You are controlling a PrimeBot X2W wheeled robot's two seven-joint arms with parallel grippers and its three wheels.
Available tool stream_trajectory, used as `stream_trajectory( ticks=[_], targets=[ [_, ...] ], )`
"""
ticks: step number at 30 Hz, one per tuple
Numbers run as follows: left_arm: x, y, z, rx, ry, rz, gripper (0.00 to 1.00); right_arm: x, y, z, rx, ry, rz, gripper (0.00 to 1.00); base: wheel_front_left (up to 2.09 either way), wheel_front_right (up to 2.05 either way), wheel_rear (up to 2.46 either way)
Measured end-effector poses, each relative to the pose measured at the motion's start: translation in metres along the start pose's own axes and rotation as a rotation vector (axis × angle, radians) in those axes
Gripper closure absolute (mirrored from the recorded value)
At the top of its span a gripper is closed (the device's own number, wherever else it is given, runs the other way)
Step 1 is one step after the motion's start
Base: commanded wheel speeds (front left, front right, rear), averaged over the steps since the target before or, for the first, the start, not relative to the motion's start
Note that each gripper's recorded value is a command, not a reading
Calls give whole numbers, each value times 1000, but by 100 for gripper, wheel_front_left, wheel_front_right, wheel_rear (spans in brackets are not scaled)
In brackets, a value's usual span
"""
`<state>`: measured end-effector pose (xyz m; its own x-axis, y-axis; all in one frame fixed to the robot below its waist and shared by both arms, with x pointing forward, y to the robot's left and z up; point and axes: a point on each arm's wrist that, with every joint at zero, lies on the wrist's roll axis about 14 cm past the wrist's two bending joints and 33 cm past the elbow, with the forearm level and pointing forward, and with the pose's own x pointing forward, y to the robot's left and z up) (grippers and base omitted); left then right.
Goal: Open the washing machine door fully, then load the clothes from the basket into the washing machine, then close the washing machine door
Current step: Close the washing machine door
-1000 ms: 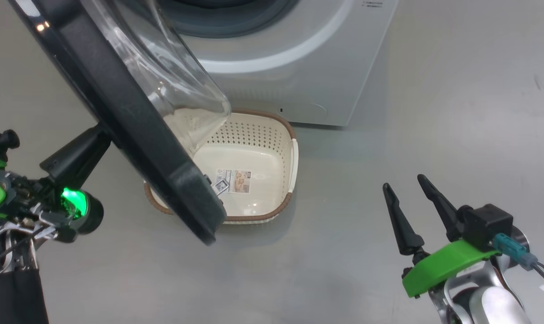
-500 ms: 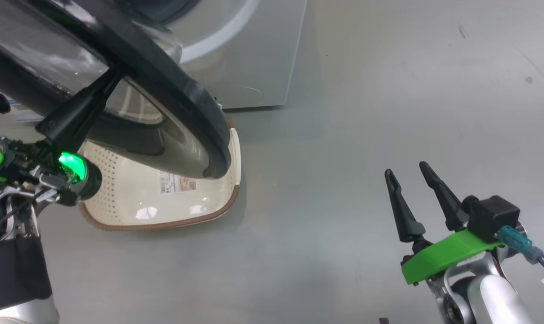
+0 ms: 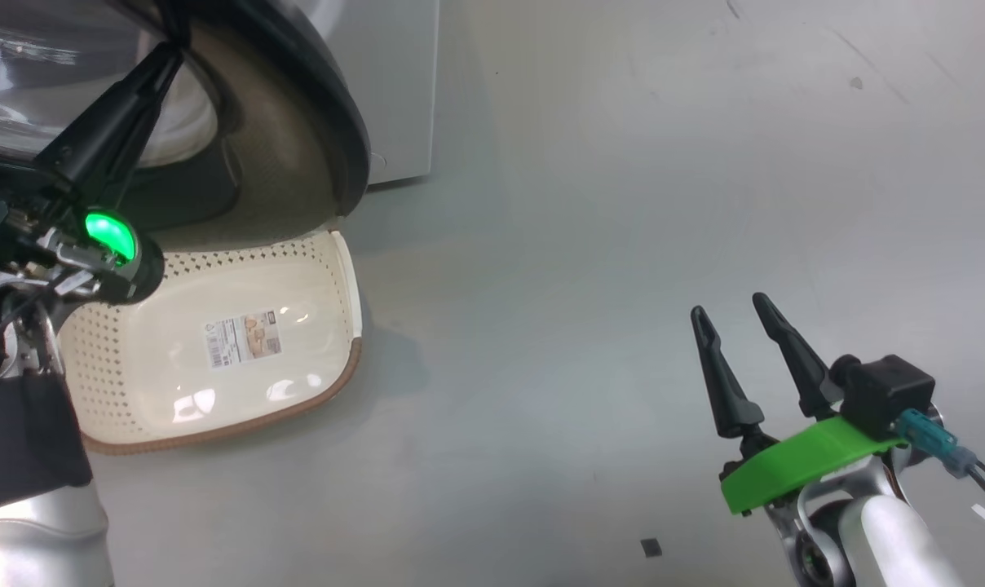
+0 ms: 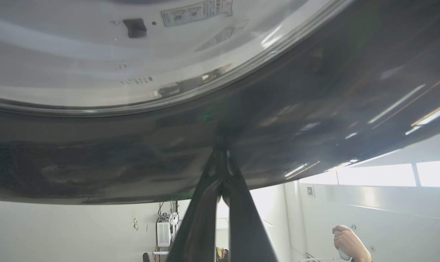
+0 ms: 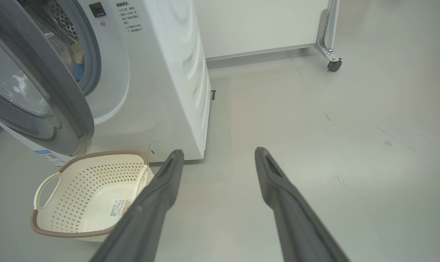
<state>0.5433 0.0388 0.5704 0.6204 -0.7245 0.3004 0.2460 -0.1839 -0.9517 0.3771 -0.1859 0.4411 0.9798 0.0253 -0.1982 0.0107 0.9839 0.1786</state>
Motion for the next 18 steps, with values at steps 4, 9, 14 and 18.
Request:
stream_trajectory(
  ticks=[4, 9, 14, 18],
  targets=[
    [12, 4, 2, -1, -15, -1, 100, -1, -6, 3, -6, -11, -18, 0, 0, 0, 0],
    [25, 4, 3, 2, -25, -6, 100, -3, -11, 2, -1, -8, -36, 0, 0, 0, 0],
    [32, 3, 7, 15, -56, -5, 100, -5, -12, 1, -1, -7, -41, 0, 0, 0, 0],
    [37, 0, 8, 16, -73, -14, 100, -4, -10, 4, -3, -17, -32, 0, 0, 0, 0]
  ],
)
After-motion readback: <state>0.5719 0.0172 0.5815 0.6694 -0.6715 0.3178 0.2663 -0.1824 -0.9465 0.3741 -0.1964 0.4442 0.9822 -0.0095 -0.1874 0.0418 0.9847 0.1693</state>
